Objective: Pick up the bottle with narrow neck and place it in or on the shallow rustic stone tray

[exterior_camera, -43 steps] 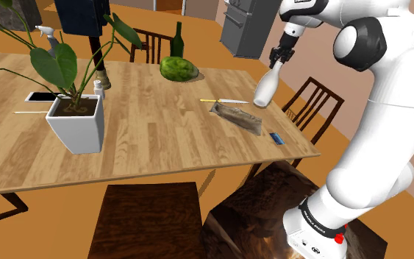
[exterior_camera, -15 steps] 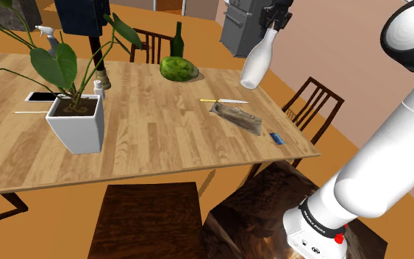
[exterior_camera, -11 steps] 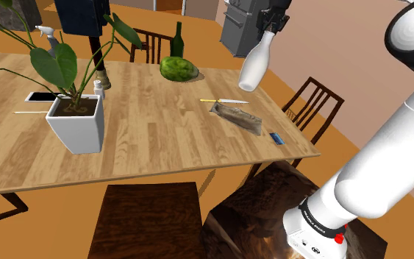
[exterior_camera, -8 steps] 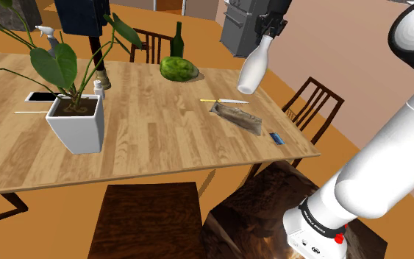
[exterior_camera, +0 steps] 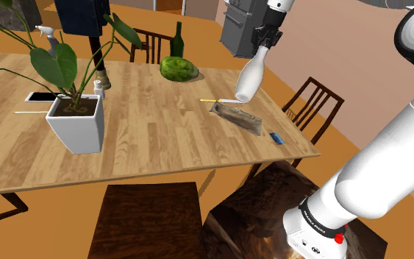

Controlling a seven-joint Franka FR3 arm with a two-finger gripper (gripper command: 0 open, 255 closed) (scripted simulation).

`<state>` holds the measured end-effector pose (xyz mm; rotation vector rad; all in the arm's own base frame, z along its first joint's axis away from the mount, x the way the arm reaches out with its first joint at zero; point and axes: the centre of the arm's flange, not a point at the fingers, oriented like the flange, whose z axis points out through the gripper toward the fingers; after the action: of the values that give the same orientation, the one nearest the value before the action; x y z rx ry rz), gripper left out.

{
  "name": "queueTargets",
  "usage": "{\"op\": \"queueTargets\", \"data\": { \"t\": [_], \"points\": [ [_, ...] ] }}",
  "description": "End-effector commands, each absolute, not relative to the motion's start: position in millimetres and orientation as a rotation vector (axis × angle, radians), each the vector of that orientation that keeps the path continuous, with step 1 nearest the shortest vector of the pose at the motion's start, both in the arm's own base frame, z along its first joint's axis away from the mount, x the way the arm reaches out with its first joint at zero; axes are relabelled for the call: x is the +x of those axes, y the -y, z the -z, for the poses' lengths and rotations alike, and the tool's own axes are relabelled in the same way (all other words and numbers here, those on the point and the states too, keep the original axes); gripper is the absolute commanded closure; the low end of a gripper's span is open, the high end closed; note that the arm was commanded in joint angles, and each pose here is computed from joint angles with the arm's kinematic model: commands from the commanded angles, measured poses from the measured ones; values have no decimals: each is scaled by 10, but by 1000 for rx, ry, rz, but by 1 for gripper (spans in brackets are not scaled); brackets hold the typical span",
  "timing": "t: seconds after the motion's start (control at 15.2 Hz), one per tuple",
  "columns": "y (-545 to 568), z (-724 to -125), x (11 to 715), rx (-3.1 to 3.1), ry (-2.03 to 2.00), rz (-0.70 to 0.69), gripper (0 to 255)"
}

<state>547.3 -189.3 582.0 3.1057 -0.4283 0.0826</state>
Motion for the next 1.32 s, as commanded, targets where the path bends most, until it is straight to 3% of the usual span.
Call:
{"op": "queueTargets", "data": {
  "t": [0.0,1.25],
  "points": [
    [1895,-5714,5471,3106,428,-84,255],
    [1895,-4807,5470,3106,428,-84,255]
  ]
}}
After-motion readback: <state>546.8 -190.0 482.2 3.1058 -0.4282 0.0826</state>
